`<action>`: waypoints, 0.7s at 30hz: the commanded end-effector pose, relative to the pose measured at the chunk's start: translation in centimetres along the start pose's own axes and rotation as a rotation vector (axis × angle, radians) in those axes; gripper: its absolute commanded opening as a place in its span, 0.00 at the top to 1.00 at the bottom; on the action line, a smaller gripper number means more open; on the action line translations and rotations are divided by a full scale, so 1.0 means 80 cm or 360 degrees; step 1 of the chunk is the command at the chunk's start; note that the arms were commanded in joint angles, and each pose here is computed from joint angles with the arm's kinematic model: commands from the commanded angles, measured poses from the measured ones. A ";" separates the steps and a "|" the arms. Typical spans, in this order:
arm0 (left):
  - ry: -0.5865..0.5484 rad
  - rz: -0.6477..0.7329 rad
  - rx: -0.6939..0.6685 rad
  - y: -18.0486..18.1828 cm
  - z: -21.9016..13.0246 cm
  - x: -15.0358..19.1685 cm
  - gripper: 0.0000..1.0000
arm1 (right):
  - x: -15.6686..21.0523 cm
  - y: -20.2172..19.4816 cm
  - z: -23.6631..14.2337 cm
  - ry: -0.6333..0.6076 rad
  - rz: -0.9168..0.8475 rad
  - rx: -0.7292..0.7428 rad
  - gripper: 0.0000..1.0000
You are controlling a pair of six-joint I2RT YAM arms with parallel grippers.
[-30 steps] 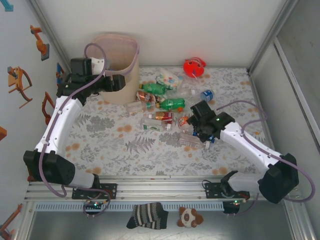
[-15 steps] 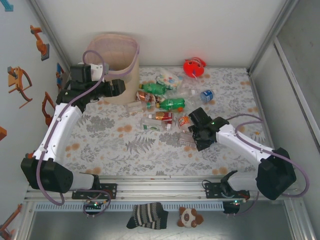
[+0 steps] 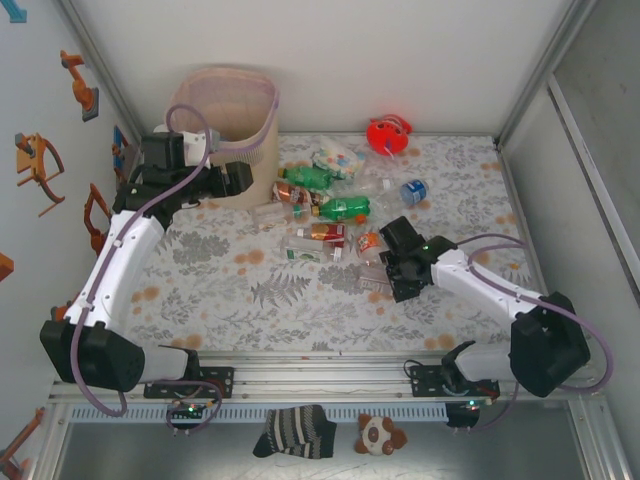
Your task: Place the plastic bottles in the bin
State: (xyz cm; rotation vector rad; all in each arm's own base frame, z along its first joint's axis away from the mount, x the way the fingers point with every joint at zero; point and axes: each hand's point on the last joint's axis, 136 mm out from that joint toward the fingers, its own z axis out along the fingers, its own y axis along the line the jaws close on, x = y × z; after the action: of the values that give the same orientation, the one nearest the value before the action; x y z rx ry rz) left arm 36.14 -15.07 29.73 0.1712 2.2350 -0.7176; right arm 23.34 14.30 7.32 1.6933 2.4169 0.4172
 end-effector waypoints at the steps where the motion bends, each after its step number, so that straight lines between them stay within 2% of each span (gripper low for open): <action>1: -0.0028 0.0003 0.0046 -0.011 -0.008 -0.001 0.22 | -0.016 -0.007 0.008 -0.0091 0.0064 0.0036 0.27; 13: -0.0017 0.0005 0.0051 -0.013 -0.009 0.003 0.22 | -0.012 -0.027 0.037 -0.0054 0.0065 0.0130 0.32; 18: -0.0021 0.0008 0.0049 -0.015 -0.011 0.003 0.22 | -0.011 -0.027 0.039 -0.0051 0.0063 0.0133 0.39; 21: -0.0021 0.0010 0.0048 -0.016 -0.011 0.003 0.22 | -0.011 -0.025 0.037 -0.0050 0.0061 0.0119 0.48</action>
State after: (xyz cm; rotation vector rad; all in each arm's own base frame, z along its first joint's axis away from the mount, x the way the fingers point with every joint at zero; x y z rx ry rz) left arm 35.69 -15.48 29.80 0.1830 2.2322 -0.7288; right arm 22.83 13.76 4.10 1.7419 2.4353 0.3333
